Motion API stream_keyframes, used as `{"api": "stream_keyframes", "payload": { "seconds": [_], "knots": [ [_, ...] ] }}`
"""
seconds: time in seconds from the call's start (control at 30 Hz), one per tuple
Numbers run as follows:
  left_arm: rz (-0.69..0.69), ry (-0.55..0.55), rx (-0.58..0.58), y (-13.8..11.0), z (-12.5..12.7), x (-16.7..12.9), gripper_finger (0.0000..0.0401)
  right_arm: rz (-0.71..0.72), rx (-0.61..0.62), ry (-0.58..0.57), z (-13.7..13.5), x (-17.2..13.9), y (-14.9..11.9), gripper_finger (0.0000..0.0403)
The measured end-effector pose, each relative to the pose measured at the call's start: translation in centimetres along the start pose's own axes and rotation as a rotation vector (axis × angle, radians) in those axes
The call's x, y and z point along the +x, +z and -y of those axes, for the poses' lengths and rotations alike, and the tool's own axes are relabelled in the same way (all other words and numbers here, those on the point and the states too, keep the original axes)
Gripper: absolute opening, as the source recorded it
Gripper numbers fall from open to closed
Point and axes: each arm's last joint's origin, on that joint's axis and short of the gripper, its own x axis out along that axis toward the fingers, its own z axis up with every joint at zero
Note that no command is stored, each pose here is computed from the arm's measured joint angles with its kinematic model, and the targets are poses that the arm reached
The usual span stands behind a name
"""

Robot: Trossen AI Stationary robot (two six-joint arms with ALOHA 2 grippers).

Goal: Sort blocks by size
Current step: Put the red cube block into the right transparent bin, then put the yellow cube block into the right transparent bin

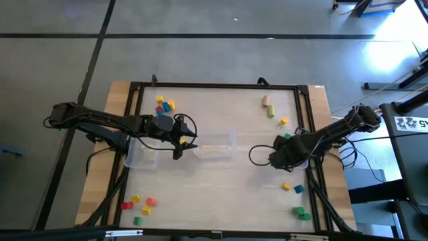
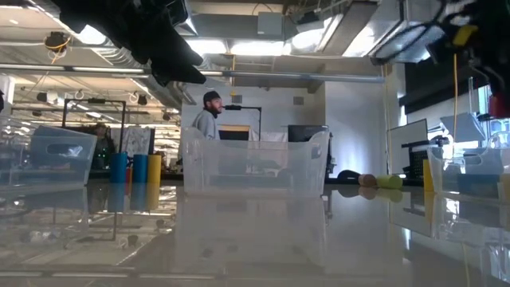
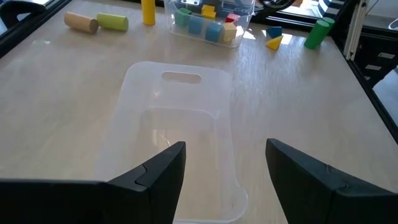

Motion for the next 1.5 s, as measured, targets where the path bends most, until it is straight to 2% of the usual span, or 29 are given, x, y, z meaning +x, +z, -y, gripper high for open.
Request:
{"api": "stream_keyframes", "payload": {
  "seconds": [0.27, 0.53, 0.7, 0.87, 0.97, 1.07, 1.23, 1.3, 1.5],
  "knots": [
    [0.010, -0.002, -0.015, 0.1, 0.0, 0.0, 0.0219, -0.075, -0.027, -0.060, 0.2, 2.3, -0.6, 0.0152],
    [-0.007, 0.001, -0.017, 0.0, 0.0, 0.0, 0.0219, -0.103, -0.032, -0.105, 0.4, 3.5, -1.0, 0.0216],
    [-0.111, 0.045, -0.009, 0.9, 0.0, -1.7, 0.0219, -0.106, -0.053, -0.107, 0.4, 3.5, -1.0, 0.0261],
    [-0.144, 0.126, -0.002, 2.2, -0.1, -3.9, 0.0219, -0.075, -0.077, -0.122, 0.5, 2.8, -0.8, 0.0281],
    [-0.161, 0.203, -0.012, 2.5, -0.6, -5.3, 0.0219, 0.003, -0.069, -0.131, 0.5, 1.7, -0.4, 0.0284],
    [-0.173, 0.310, -0.073, 2.4, -1.7, -6.4, 0.0219, 0.117, -0.075, -0.149, 0.5, 0.3, 0.2, 0.0284],
    [-0.201, 0.605, -0.159, 1.8, -4.1, -7.7, 0.0219, 0.358, -0.040, -0.198, 0.5, -1.7, 1.3, 0.0284],
    [-0.214, 0.692, -0.184, 1.6, -5.1, -7.9, 0.0219, 0.472, -0.019, -0.223, 0.3, -1.9, 1.8, 0.0284],
    [-0.284, 0.837, -0.260, 0.5, -8.4, -7.5, 0.0219, 0.746, -0.089, -0.285, -1.3, -1.5, 3.5, 0.0285]
  ]
}}
